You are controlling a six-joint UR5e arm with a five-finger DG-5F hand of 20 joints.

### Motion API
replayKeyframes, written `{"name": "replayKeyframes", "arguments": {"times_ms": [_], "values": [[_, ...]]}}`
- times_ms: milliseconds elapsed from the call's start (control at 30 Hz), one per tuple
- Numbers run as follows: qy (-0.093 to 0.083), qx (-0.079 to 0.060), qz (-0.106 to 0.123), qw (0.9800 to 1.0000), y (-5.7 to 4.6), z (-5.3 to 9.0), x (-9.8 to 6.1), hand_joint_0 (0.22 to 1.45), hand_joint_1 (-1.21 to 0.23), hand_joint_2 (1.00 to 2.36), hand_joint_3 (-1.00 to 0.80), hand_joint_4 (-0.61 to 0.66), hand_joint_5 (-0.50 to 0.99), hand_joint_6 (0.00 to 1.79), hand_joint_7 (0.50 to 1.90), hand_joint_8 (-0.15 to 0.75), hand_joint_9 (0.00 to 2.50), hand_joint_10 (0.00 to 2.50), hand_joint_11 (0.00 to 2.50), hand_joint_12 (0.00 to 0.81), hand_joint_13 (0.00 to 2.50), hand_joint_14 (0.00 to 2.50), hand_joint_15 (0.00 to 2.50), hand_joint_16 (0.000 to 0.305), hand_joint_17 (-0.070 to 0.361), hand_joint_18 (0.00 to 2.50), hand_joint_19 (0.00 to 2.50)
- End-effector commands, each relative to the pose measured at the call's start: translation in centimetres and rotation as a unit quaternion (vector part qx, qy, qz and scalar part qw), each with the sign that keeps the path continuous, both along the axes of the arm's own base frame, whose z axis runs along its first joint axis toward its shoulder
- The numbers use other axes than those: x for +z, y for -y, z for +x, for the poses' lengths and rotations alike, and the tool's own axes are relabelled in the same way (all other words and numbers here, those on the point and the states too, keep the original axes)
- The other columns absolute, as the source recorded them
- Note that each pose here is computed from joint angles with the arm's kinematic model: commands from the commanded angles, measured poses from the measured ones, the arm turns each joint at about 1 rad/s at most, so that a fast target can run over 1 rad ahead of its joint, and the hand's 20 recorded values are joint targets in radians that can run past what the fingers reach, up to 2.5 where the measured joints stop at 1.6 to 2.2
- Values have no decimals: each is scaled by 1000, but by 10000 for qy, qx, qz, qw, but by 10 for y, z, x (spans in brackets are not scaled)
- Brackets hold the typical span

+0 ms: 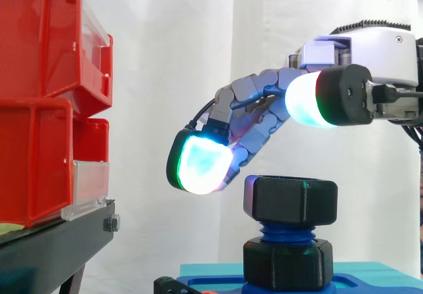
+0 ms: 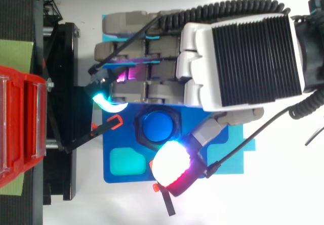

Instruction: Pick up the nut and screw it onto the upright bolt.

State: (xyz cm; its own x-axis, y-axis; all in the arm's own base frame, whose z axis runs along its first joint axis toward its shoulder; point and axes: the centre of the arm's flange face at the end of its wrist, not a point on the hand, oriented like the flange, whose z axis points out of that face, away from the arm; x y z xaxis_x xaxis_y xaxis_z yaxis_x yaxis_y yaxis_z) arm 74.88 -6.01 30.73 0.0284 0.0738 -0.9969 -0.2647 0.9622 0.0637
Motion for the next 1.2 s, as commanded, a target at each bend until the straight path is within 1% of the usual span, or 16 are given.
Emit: {"name": "replayKeyframes", "arguments": {"times_ms": [0,233,367,400,500,633,733,867,900,933,967,1000,1067,1167], "values": [[-119,17,33,9999,-8,-1,-3,512,-53,1000,-500,251,-63,504,1080,243,653,0,0,294,405,0,0,34,76,107,0],[-217,79,46,9997,-17,-3,-5,519,-72,1000,-500,254,-67,504,1094,250,679,0,0,294,455,0,0,32,72,136,0],[-213,109,31,9997,-17,-3,-5,522,-82,1000,-500,259,-66,504,1094,255,689,0,0,293,465,0,0,31,71,149,0],[-213,117,31,9997,-19,-3,-5,522,-87,1000,-500,256,-62,504,1124,256,689,0,0,291,473,0,0,31,71,151,0],[-213,117,31,9997,-18,-3,-5,525,-99,1000,-500,240,-50,504,1201,260,710,0,0,287,483,0,0,31,70,164,0],[-213,117,31,9997,-18,-3,-5,531,-95,1000,-500,235,-46,504,1235,264,743,0,0,278,514,0,0,29,66,187,0],[-213,109,31,9997,-12,-3,-5,534,-94,1000,-500,236,-42,504,1266,265,761,0,0,272,529,0,0,28,63,201,0],[-203,186,21,9996,-6,-5,-4,538,-97,1000,-500,231,-28,503,1341,274,808,0,0,261,562,0,0,26,59,228,0],[-207,216,5,9996,-2,-5,-5,539,-99,1000,-500,226,-23,503,1372,275,818,0,0,257,578,0,0,26,59,240,0],[-199,193,6,9996,1,-5,-4,540,-99,1000,-500,226,-22,503,1373,273,822,0,0,257,580,0,0,26,58,244,0],[-202,223,-10,9995,1,-6,-5,540,-101,1000,-500,227,-19,502,1397,277,839,0,0,254,584,0,0,25,57,259,0],[-200,215,-18,9996,2,-6,-5,543,-105,1000,-500,219,-15,502,1412,277,846,0,0,253,592,0,0,25,56,263,0],[-188,169,-31,9997,10,-7,-4,543,-105,1000,-500,218,-10,502,1430,277,859,0,0,251,598,0,0,25,56,267,0],[-171,184,-39,9997,14,-7,-4,544,-106,1000,-500,205,-3,501,1460,274,884,0,0,246,624,0,0,24,54,291,0]]}}
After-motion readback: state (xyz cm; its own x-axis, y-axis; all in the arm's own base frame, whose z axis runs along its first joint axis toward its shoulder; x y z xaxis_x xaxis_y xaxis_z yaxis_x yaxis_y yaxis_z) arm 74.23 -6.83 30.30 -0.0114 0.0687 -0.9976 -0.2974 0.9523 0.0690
